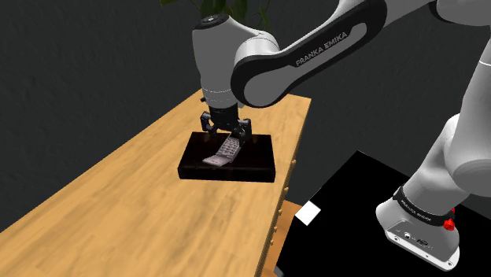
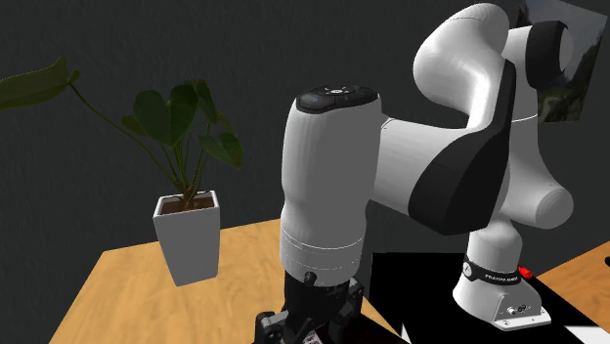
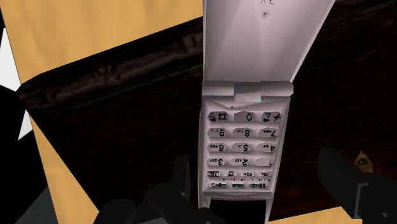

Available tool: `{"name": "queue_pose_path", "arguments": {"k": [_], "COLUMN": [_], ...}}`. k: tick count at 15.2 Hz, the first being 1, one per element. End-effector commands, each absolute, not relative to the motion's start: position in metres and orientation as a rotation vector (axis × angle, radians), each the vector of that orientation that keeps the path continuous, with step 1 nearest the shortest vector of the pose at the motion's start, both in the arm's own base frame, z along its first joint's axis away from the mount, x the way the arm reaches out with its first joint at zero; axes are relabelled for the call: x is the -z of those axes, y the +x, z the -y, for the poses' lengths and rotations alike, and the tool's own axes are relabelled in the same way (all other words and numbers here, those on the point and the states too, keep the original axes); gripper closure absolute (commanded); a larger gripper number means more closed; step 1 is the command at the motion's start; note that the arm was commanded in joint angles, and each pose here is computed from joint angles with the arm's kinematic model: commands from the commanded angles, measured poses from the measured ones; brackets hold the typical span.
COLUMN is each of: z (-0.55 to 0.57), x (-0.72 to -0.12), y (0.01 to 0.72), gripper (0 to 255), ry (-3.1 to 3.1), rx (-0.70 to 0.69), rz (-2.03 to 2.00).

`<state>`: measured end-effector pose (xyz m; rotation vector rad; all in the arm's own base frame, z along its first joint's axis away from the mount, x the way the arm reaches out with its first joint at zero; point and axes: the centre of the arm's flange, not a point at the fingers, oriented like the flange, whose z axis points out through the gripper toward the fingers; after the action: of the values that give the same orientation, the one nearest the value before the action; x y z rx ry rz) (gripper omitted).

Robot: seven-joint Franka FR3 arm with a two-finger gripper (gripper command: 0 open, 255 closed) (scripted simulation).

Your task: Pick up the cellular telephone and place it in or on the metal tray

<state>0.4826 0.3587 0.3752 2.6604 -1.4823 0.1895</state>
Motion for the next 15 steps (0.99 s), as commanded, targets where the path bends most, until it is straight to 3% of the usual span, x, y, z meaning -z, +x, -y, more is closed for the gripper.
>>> {"name": "queue_pose_path", "arguments": {"k": [1,4,8,15], "z": [-0.359,-0.359,-0.366,-0.366], "x": [-0.375,-0.375,-0.425,-0.425], "y": [0.483,0.483,0.479,0.479], "gripper": [0,0,0,0], "ry": [2.660,2.660,2.660,2.660], "rx": [-0.190,-0.190,-0.190,-0.190], "rz": [1.482,1.482,1.482,1.482]}}
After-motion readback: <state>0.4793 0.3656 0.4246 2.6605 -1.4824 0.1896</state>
